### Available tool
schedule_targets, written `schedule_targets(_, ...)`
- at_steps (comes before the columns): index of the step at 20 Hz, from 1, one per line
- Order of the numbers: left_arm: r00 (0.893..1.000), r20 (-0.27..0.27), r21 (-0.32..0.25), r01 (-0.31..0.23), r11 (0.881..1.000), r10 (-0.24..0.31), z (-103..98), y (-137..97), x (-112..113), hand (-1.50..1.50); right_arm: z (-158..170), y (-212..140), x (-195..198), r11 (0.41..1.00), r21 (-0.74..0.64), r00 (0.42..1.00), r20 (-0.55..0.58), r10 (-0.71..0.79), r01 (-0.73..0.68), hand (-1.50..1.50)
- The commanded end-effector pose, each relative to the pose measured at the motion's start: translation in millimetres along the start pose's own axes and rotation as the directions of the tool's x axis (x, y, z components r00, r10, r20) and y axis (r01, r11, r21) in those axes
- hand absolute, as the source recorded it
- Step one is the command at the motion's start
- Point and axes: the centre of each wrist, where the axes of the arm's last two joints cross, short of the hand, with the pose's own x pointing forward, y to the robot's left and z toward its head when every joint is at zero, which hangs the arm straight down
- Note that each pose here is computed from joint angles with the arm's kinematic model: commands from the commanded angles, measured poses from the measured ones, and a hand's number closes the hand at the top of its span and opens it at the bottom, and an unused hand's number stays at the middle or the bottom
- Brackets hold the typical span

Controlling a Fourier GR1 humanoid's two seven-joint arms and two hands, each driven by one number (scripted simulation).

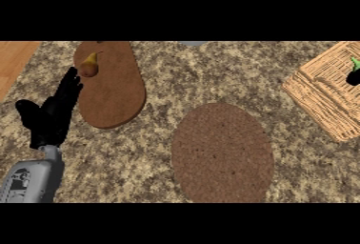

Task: Pick the eggplant from the placemat and place it in the basket

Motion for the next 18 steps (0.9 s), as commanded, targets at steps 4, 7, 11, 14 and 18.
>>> schedule_targets(4,1.0,-0.005,-0.004,0.001,1.0,-0.001,-6.8,10.8,-2.7,0.0,1.6,6.5,-1.4,0.998,0.047,0.999,-0.004,-0.033,0.033,1.5)
schedule_targets(7,1.0,-0.009,-0.009,-0.013,1.0,0.013,-2.4,2.5,6.3,0.0,0.4,5.3,-4.8,0.993,0.105,0.999,-0.033,-0.042,0.046,1.5)
schedule_targets(11,1.0,0.004,-0.016,-0.012,1.0,0.012,3.1,0.2,7.1,0.0,0.2,10.9,-12.9,0.988,0.151,0.994,-0.107,-0.008,0.024,1.5)
schedule_targets(14,1.0,0.005,-0.012,0.015,1.0,-0.015,10.1,-10.5,0.4,0.0,2.7,5.8,4.2,0.981,0.186,0.985,-0.168,-0.027,0.059,1.5)
schedule_targets(18,1.0,-0.003,0.007,-0.014,1.0,0.014,-4.7,3.8,0.8,0.0,-1.4,4.9,-13.2,0.987,0.057,0.98,-0.141,-0.139,0.148,-1.5)
